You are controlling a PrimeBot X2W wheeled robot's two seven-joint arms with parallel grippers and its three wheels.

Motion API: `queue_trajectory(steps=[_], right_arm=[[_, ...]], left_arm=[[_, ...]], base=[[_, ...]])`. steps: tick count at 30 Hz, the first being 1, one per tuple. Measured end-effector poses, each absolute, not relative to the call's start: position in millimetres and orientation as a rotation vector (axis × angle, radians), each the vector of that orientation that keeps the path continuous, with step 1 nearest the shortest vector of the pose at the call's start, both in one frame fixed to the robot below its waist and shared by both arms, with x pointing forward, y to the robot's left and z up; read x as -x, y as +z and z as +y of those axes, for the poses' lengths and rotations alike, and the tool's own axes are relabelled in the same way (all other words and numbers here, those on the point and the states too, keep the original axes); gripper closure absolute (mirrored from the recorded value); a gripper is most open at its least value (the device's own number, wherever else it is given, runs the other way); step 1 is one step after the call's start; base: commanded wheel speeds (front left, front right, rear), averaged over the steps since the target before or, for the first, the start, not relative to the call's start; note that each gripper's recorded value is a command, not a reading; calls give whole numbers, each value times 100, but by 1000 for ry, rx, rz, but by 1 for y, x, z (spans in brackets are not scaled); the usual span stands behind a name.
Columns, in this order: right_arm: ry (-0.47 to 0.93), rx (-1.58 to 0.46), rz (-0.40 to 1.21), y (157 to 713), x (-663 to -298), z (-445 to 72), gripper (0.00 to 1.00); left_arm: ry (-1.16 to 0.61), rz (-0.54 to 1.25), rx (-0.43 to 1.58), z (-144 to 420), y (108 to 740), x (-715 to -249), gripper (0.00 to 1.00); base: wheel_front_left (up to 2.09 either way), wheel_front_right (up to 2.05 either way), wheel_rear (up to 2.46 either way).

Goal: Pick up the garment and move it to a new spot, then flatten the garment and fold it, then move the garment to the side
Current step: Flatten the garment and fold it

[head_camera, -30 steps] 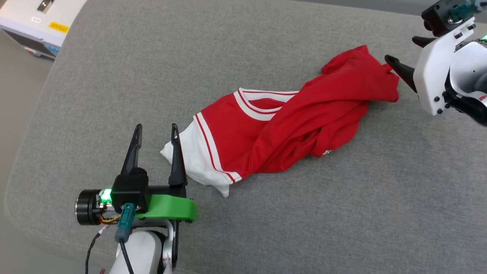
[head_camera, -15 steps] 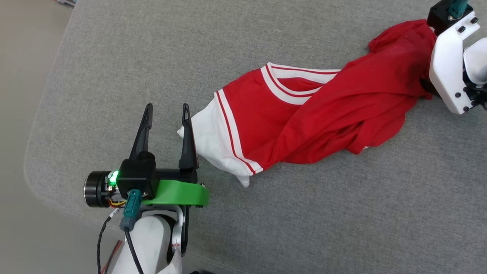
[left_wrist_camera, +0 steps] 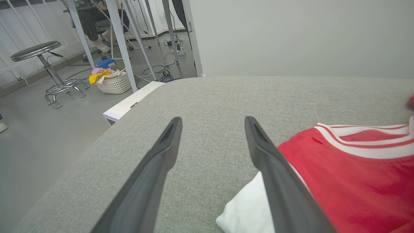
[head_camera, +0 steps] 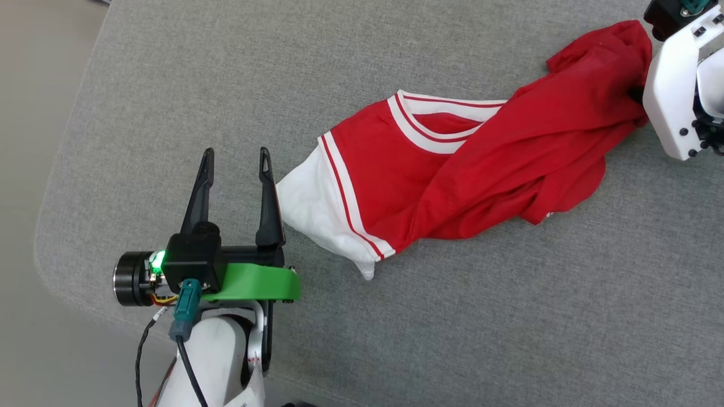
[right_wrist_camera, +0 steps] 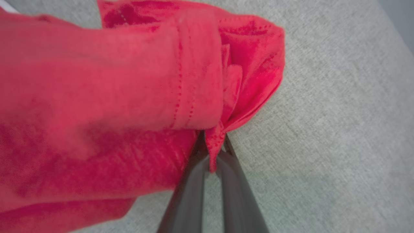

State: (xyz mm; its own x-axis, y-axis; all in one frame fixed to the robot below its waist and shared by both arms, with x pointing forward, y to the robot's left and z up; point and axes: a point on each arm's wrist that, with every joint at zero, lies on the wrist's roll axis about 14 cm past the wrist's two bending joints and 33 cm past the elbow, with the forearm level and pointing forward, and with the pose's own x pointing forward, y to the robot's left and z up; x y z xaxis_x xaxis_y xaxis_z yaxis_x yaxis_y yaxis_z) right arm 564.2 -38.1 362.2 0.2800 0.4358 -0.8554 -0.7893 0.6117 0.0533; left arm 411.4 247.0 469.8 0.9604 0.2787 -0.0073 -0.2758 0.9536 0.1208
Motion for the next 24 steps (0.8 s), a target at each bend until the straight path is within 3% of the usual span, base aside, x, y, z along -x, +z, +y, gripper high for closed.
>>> queue_trajectory(steps=[8, 14, 24], right_arm=[[896, 353, 675, 440, -566, -21, 100], [886, 342, 498, 496, -551, -43, 100], [814, 268, 517, 488, -468, -117, 100]], left_arm=[[284, -9, -127, 248, 485, -395, 0], [258, -21, -117, 241, 490, -382, 0], [193, -23, -110, 224, 491, -371, 0]], base=[[0, 0, 0], [0, 0, 0], [0, 0, 0]])
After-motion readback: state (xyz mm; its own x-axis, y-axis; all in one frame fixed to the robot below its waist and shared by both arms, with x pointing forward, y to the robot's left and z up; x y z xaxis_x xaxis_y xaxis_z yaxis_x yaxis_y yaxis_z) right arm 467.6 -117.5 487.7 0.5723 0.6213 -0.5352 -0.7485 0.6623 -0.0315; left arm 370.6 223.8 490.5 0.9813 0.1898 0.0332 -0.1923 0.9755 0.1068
